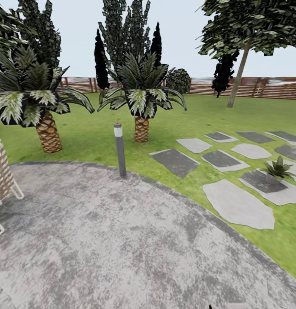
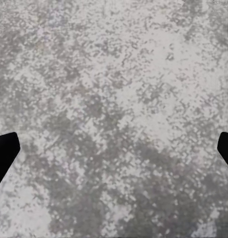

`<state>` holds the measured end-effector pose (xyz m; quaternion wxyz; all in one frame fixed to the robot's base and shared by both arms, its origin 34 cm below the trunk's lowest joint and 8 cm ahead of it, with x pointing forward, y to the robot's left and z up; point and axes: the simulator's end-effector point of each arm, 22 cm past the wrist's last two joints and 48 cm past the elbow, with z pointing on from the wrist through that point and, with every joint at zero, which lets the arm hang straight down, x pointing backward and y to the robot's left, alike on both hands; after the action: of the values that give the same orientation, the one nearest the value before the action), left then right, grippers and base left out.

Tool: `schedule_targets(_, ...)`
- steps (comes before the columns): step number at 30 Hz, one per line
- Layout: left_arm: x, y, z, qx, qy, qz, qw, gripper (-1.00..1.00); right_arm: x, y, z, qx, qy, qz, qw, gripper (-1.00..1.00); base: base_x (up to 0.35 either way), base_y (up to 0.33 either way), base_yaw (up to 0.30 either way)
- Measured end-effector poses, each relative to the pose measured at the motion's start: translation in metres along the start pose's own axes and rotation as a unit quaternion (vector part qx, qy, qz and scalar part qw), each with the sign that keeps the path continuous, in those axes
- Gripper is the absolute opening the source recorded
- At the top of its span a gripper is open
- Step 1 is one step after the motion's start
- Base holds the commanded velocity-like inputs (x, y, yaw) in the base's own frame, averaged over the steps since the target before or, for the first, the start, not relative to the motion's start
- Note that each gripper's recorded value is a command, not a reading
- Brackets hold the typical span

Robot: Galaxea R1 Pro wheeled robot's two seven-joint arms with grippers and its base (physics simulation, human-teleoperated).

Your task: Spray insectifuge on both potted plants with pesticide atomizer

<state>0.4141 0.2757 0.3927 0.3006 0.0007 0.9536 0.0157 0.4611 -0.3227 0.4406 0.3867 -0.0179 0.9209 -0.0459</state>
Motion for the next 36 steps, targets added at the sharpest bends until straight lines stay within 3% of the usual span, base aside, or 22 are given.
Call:
schedule_targets(17, 0.0, 0.0, 0.0, 0.0, 0.0, 0.0, 1.0, 1.0, 0.0, 0.0, 0.0, 0.0, 0.0, 0.0, 1.0, 1.0, 0.314, 0.104, -0.283)
schedule_targets(36, -0.004, 0.0, 0.0, 0.001, -0.004, 0.001, 1.0, 1.0, 0.017, 0.0, -0.004, 0.0, 0.018, 0.0, 0.9998, 1.0, 0.021, 0.001, -0.3)
